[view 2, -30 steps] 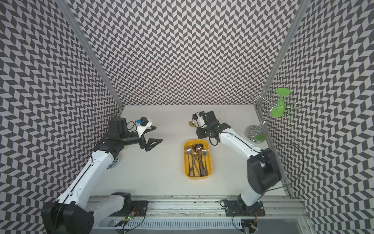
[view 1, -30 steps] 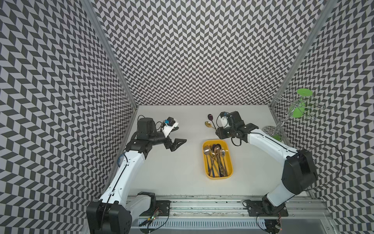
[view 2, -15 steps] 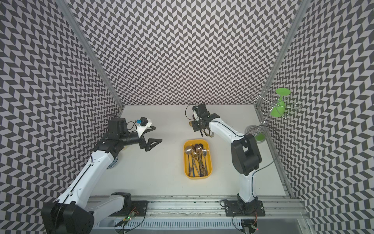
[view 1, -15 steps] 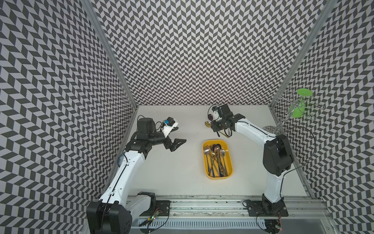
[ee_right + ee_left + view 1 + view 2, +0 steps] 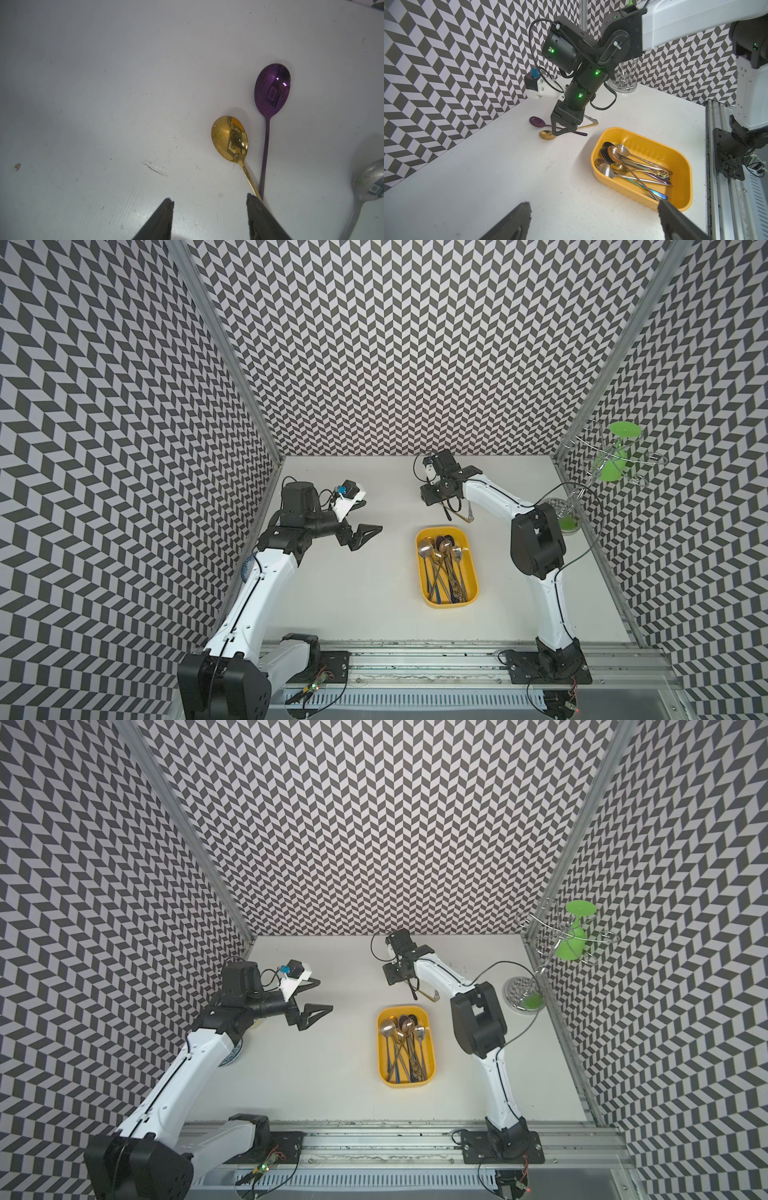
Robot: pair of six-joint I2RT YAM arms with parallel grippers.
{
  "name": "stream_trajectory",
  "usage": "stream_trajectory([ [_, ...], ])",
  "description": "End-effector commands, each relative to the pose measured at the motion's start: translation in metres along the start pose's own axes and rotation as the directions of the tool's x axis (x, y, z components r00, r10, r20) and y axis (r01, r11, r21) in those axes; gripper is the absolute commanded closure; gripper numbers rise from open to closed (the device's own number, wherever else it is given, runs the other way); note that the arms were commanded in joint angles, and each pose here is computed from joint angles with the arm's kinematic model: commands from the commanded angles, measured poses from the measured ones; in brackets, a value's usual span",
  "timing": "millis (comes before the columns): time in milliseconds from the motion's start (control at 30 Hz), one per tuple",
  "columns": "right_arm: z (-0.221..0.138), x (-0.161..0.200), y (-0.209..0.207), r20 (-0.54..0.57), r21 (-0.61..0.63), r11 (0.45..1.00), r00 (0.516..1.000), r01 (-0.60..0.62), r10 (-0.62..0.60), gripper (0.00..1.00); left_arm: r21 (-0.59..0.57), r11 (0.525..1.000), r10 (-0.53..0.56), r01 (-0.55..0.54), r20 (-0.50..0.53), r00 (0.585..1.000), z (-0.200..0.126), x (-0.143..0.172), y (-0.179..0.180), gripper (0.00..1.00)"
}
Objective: Put the spoon into the storage box
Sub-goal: Pick up the spoon from the center of the board.
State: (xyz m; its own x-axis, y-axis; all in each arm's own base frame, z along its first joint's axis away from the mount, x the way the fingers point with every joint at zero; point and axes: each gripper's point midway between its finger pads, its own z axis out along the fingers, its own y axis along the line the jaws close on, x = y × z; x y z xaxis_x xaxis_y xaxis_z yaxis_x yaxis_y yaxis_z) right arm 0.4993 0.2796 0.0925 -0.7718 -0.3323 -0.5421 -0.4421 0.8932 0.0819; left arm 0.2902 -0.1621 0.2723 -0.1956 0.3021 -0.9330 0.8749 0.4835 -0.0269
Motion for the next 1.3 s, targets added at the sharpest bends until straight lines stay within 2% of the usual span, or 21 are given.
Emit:
stream_trajectory([
  [0,0.016,0.003,0.005,-0.026,-0.010,1.000,0.999,0.026,-0.026,0.40,0.002,1.000,0.023,-0.023,0.011,1.000,-0.002,-0.003,0.000,0.01],
  [400,0.056,0.011,-0.010,-0.079,0.030,0.999,0.996,0.032,-0.029,0.33,0.000,1.000,0.023,-0.023,0.008,1.000,-0.002,-0.003,0.000,0.01],
  [800,0.062,0.003,-0.027,-0.069,0.056,0.998,0.998,0.020,-0.016,0.32,0.003,1.000,0.018,-0.018,0.003,1.000,-0.001,-0.003,0.000,0.01],
  [1067,0.064,0.015,-0.037,-0.103,0.077,0.997,0.995,0.011,-0.003,0.35,0.003,1.000,0.022,-0.023,0.005,1.000,-0.001,-0.002,0.000,0.01],
  [1267,0.063,0.038,-0.036,-0.139,0.069,0.998,0.990,0.000,0.010,0.43,0.002,1.000,0.024,-0.024,0.006,1.000,-0.002,-0.004,-0.001,0.01],
])
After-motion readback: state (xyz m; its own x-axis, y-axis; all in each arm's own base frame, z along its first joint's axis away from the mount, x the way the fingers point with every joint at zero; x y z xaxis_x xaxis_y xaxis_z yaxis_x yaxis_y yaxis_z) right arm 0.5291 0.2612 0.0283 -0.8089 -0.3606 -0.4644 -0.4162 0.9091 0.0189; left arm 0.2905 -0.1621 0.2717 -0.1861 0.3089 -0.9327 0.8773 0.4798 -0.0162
